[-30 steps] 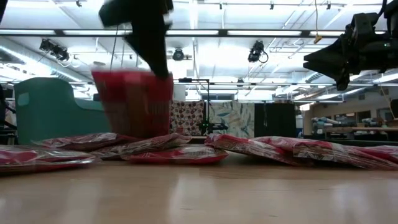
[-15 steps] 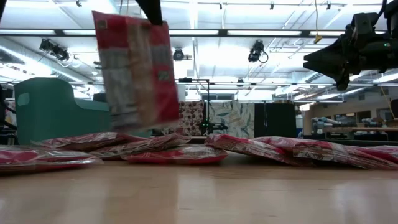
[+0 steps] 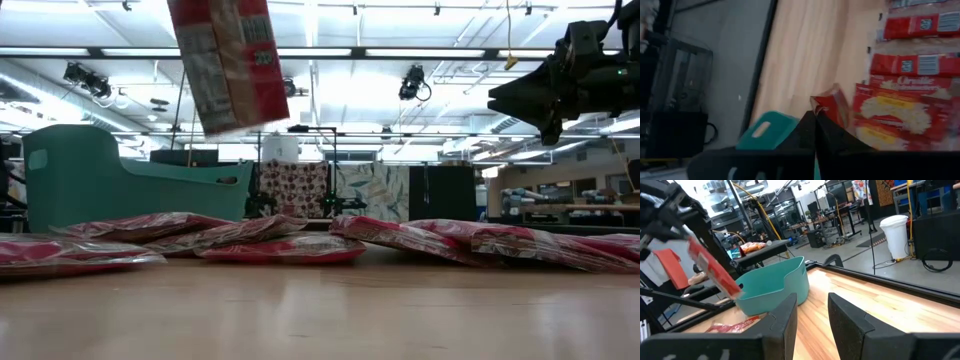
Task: Sort popcorn bags into baskets
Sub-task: Put the red popcorn bag into the green bin
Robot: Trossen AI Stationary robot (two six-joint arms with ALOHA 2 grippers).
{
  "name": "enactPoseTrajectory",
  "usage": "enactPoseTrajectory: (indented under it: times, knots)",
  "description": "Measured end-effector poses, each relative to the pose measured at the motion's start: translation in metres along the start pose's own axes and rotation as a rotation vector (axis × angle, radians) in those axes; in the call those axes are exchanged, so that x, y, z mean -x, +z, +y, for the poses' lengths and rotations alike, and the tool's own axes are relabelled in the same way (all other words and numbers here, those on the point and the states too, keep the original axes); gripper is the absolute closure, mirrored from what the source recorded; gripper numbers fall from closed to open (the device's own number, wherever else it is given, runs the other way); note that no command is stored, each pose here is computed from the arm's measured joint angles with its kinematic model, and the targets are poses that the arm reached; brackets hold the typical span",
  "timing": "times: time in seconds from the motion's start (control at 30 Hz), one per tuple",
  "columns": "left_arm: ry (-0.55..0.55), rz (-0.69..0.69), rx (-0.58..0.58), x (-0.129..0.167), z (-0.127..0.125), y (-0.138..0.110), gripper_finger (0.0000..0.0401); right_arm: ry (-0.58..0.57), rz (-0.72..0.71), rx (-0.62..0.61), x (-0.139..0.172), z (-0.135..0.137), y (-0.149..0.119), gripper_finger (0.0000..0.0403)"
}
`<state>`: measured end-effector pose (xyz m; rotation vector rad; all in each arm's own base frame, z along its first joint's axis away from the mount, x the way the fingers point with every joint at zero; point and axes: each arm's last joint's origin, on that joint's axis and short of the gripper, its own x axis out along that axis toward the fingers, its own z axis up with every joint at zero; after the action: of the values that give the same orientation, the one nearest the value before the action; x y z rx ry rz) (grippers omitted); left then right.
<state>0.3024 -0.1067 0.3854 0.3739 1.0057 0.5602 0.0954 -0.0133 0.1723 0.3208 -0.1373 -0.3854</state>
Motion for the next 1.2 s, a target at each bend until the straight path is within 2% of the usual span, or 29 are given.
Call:
enactPoseTrajectory:
  times: [0.13,0.33,0.73,0.97,1.1,1.2]
  knots:
    - [0.020,-0.012,-0.004,0.003,0.027,-0.001,0.0400,0.000,0.000,0.000,0.000,0.000,0.000,0.0288]
    - [0.043,0.001,-0.042,-0.001,0.054,-0.003,0.0400,0.000,0.000,0.000,0.000,0.000,0.000,0.0288]
    - [0.005,0.085,-0.099,-0.021,0.074,-0.004,0.0400,0.000,0.000,0.000,0.000,0.000,0.000,0.0288]
    - [0.048,0.231,-0.148,-0.045,0.077,-0.051,0.0401,0.000,0.000,0.000,0.000,0.000,0.000,0.0288]
    - [0.072,0.236,-0.132,-0.050,0.087,-0.074,0.0400,0.002,0.001,0.000,0.000,0.000,0.000,0.0288]
    - [0.059,0.212,-0.188,-0.055,0.088,-0.086,0.0401,0.002,0.002,0.000,0.000,0.000,0.000,0.0288]
